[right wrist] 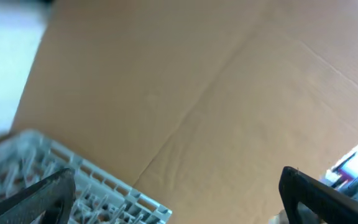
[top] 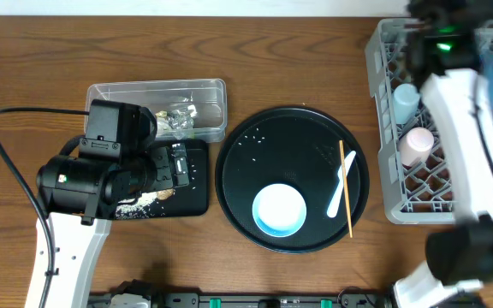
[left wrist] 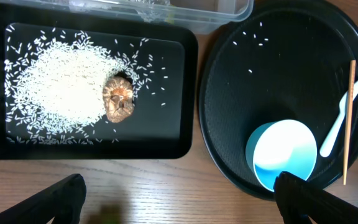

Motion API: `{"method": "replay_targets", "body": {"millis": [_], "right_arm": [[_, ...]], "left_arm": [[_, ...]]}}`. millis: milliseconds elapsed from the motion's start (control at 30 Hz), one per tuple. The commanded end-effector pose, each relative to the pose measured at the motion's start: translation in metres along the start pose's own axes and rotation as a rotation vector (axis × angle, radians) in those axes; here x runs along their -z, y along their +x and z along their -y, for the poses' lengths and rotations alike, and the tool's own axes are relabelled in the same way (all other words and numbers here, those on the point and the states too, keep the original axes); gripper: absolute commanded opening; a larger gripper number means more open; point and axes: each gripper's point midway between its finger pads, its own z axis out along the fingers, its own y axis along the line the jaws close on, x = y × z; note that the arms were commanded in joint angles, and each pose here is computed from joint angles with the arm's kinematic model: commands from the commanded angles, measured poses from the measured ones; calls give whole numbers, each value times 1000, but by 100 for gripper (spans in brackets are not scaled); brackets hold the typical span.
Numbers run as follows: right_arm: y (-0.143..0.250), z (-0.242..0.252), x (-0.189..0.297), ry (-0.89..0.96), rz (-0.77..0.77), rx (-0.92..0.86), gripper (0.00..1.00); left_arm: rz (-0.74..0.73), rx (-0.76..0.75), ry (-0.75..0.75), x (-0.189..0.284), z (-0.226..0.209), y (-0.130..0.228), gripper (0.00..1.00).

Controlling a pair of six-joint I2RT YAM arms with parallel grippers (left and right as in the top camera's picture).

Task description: Sort waste into correct bins and load items into the dishwasher rack

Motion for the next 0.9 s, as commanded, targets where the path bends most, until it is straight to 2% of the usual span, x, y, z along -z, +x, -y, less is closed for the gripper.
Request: {"method": "replay_targets", "body": {"millis": [0,100,233,433,867], "right_arm": [[-15,78,2,15,-33,-153,99],[-21,115,8,-2,-28,-185,99],[-29,137,23,-54,-7,-188,99],[-37,138,40,-115,21,-145,99],[-45,125,77,-238,71,-178,99]], "left_arm": [[5,-4,-11,1,-1,-1,98],[5,-4,-11,1,-1,-1,98],[5,-4,-11,1,-1,-1,98],[5,-4,-11,1,-1,-1,98],[5,-4,-11,1,-1,-1,98]]}}
